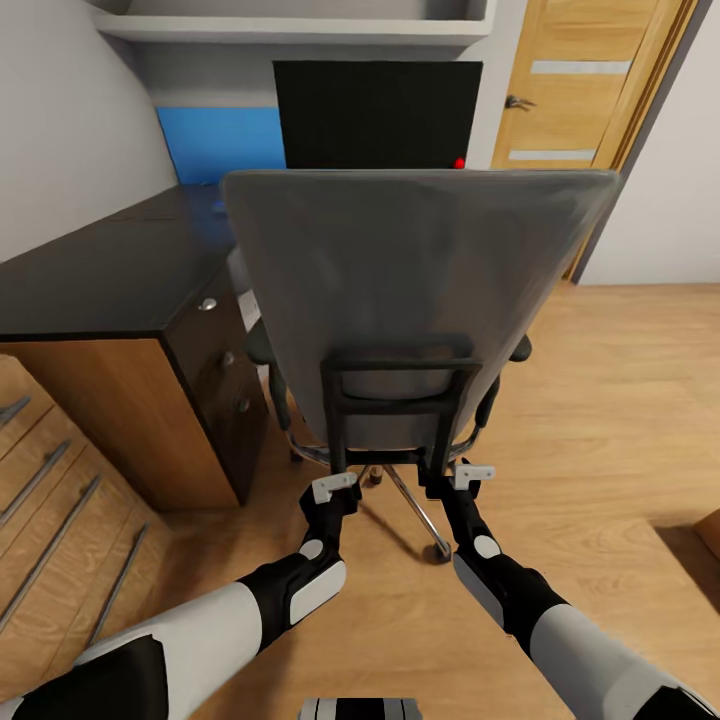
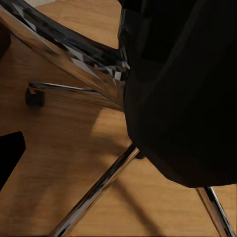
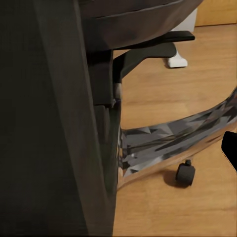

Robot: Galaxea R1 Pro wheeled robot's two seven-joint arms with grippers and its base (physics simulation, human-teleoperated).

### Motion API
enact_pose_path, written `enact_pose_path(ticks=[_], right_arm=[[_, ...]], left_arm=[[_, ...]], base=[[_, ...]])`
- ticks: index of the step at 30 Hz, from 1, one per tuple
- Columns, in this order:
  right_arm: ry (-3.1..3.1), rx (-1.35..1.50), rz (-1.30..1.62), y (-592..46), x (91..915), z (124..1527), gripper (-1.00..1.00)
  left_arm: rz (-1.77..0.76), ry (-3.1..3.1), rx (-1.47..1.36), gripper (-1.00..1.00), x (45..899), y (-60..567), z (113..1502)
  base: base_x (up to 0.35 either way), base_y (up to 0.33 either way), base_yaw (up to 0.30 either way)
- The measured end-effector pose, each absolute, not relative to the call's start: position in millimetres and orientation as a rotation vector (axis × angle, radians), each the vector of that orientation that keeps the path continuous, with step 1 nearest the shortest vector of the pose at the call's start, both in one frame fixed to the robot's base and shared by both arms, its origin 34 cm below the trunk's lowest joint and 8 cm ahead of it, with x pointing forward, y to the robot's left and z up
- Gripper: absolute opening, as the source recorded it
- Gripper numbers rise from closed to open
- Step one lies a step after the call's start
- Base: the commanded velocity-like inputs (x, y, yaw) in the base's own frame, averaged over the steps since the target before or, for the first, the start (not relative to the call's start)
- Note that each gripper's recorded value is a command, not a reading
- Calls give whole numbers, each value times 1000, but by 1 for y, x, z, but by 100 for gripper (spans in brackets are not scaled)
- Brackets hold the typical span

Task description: In the bedroom, organize the workspace by keeping the computer under the desk, ensuring the monitor is on the desk, placing the keyboard on the desk next to the monitor, placing the mouse on the desk next to the keyboard, moving the folder from the swivel chair onto the desk next to the mouse, stacking the notebook on top of the folder with the pen on top of the notebook, and positioning the swivel chair next to the desk.

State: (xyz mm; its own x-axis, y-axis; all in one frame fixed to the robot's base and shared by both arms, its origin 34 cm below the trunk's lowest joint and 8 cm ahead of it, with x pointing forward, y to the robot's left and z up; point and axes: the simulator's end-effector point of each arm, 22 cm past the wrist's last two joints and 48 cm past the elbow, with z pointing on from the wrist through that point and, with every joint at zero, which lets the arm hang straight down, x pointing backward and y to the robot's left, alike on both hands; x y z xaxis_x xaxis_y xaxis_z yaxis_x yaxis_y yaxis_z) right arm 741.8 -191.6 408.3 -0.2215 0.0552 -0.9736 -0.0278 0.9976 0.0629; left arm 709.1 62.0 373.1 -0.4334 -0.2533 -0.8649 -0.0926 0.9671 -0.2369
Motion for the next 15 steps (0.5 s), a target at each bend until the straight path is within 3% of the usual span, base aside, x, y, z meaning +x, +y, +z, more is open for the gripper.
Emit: enact_pose_path(ticks=[15], right_arm=[[1792,19,75,-192,742,408,100]], left_arm=[[-185,2020,-243,100,709,61,373]], base=[[255,-181,0]])
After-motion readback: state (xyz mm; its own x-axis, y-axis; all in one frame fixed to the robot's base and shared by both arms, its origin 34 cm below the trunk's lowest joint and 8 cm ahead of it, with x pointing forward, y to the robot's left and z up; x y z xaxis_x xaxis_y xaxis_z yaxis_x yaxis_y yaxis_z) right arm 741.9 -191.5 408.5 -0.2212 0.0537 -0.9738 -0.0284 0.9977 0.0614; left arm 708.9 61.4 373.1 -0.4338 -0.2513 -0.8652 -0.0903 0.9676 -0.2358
